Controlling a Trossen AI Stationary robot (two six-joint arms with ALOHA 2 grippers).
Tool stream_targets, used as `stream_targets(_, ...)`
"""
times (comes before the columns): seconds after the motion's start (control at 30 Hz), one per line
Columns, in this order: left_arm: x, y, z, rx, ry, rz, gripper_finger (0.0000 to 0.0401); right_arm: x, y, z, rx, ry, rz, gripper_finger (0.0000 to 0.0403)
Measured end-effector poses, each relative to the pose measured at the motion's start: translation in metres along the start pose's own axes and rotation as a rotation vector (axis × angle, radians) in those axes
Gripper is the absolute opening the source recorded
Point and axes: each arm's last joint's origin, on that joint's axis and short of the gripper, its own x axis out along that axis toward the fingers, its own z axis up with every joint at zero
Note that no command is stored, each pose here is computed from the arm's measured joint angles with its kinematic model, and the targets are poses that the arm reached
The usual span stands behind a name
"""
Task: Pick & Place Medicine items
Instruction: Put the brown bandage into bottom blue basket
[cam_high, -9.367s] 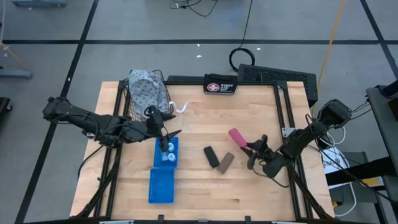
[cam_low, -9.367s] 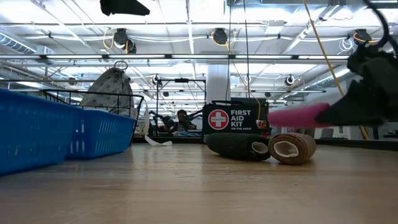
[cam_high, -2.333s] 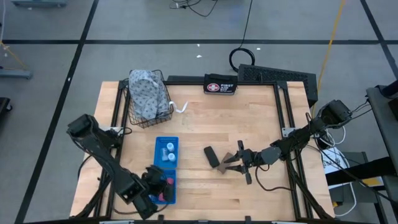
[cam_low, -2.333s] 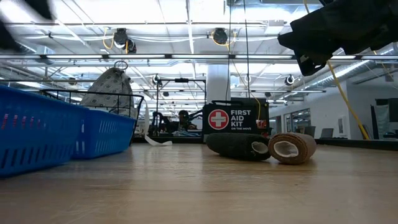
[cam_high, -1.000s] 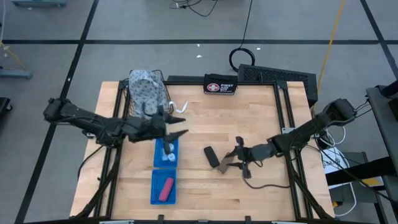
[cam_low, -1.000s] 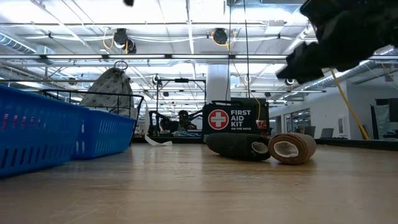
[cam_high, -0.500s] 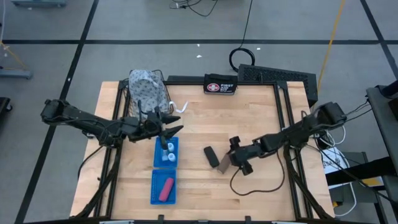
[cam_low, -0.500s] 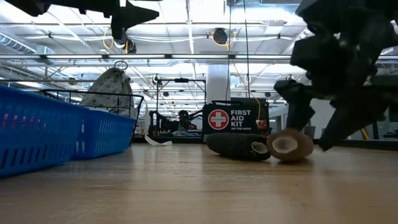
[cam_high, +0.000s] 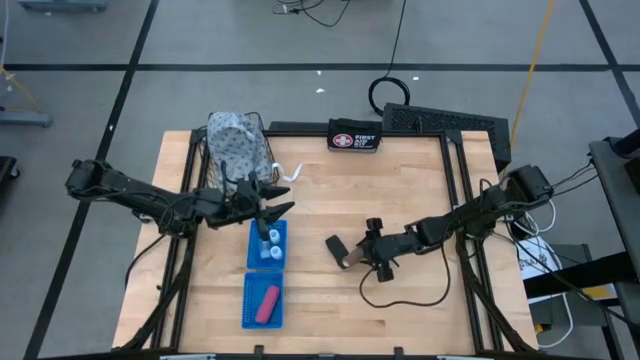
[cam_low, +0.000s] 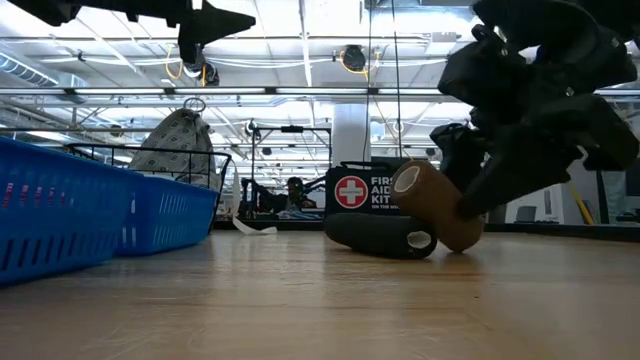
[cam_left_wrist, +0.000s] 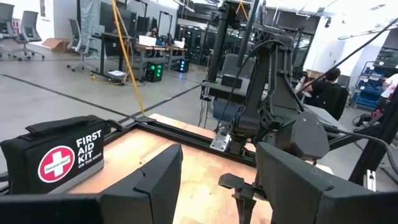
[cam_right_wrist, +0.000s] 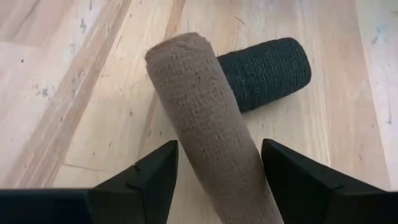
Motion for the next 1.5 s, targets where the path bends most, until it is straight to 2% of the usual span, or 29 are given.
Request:
stream_targets(0.2,0.0,0.0,0.0,0.005,-0.001,0.0,0.0214,0.001,0.0,-0.014,-0.021,0.045,-0.002,0.0209)
stream_targets(0.3,0.0,0.0,0.0,0.006,0.0,0.0,0.0214,0.001,-0.001,-0.022,0.018,0.063,-0.006,0.0209)
stream_targets(0.57,0.0,0.0,0.0,0.009,0.0,0.001,0.0214,0.001,-0.007,-0.037,0.028,0.136,-0.026,0.0215)
stream_targets(0.9,0.0,0.0,0.0,0.016,0.002,0.001,0.0214,0.002,-0.008,-0.031,0.228,0.063,-0.036,0.02)
stream_targets(1.07,0.0,0.0,0.0,0.041,0.001,0.002,0.0214,0.004,-0.009,-0.029,0.31,0.024,-0.12,0.02)
stream_targets(1.13,0.0,0.001,0.0,0.041,0.001,0.004,0.0214,0.004,-0.01,-0.029,0.33,0.019,-0.156,0.02)
stream_targets(1.37,0.001,0.003,0.001,0.036,-0.001,0.013,0.0214,0.003,-0.011,-0.029,0.359,0.003,-0.183,0.0199)
stream_targets(1.5,0.001,0.003,0.0,0.042,0.0,0.015,0.0214,0.003,-0.011,-0.029,0.417,-0.003,-0.184,0.0198)
